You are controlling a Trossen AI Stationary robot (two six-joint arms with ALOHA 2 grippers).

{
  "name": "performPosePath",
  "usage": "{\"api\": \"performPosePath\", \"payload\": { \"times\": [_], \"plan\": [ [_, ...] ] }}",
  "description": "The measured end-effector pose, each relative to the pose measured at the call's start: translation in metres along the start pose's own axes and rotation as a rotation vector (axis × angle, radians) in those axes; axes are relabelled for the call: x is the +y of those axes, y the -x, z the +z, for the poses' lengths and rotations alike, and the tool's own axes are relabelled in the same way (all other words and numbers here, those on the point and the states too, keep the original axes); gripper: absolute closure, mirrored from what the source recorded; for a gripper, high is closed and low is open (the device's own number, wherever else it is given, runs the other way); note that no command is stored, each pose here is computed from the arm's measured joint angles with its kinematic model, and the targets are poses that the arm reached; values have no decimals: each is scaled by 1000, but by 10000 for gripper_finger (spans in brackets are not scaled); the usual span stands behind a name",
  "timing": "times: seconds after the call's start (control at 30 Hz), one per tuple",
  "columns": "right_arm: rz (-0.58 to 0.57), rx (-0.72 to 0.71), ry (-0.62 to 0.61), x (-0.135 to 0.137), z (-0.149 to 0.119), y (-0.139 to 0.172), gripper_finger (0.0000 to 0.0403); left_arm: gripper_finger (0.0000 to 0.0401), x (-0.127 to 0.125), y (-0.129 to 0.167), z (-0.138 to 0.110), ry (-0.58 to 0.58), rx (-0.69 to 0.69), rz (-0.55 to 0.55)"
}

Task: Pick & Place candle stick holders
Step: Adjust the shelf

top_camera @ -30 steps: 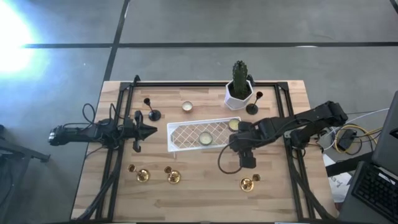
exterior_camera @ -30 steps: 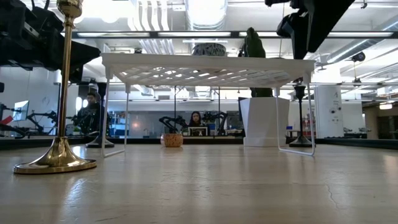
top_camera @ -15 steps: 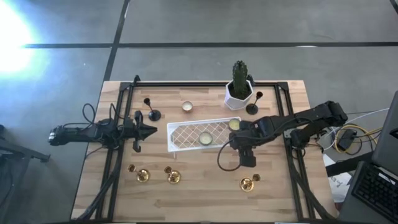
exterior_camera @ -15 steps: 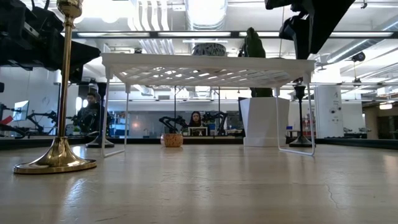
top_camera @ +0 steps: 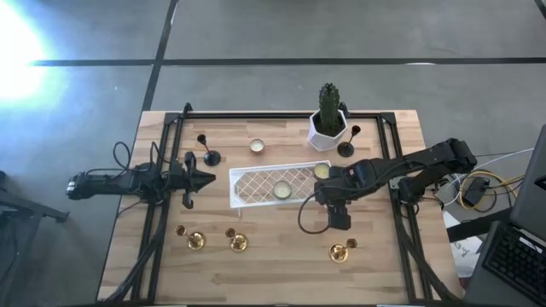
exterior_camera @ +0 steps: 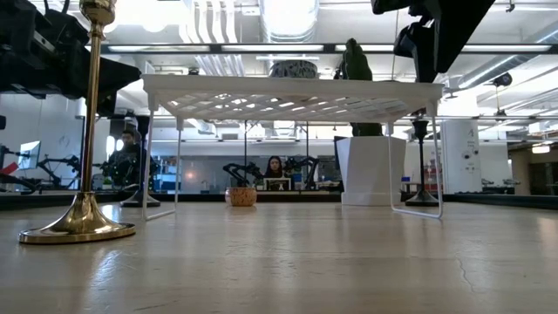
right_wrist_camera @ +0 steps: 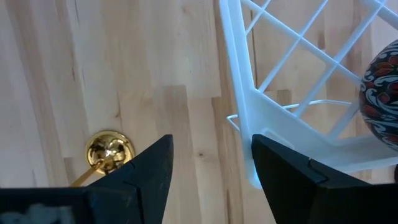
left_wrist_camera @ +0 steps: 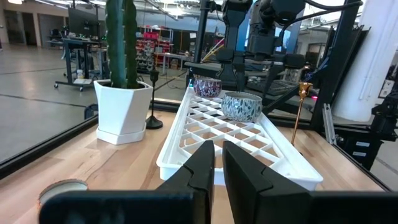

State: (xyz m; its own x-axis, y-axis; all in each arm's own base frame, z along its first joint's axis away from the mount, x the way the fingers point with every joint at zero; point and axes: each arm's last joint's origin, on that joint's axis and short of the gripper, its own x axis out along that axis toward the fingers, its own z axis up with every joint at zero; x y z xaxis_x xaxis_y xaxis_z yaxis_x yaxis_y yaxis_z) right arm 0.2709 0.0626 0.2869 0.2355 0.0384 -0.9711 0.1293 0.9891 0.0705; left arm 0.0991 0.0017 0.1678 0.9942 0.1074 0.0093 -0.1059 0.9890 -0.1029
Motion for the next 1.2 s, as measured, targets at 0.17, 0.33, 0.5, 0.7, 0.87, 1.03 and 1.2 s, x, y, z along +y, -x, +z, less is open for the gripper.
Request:
{"api": "performPosePath", "payload": {
  "times": [0.17,0.33,0.5,0.7,0.87,1.03,1.2],
  "plan": [
    [19,7,-25,0,0,0,193,364,0,0,0,0,0,0],
    [27,7,-28,1,0,0,193,364,0,0,0,0,0,0],
    [45,9,-29,1,0,0,193,364,0,0,0,0,0,0],
    [68,16,-53,2,0,0,193,364,0,0,0,0,0,0],
    [87,25,-79,3,0,0,193,364,0,0,0,0,0,0],
    [104,24,-85,3,1,0,193,364,0,0,0,0,0,0],
    [112,20,-92,4,1,0,193,364,0,0,0,0,-1,0]
  ]
}}
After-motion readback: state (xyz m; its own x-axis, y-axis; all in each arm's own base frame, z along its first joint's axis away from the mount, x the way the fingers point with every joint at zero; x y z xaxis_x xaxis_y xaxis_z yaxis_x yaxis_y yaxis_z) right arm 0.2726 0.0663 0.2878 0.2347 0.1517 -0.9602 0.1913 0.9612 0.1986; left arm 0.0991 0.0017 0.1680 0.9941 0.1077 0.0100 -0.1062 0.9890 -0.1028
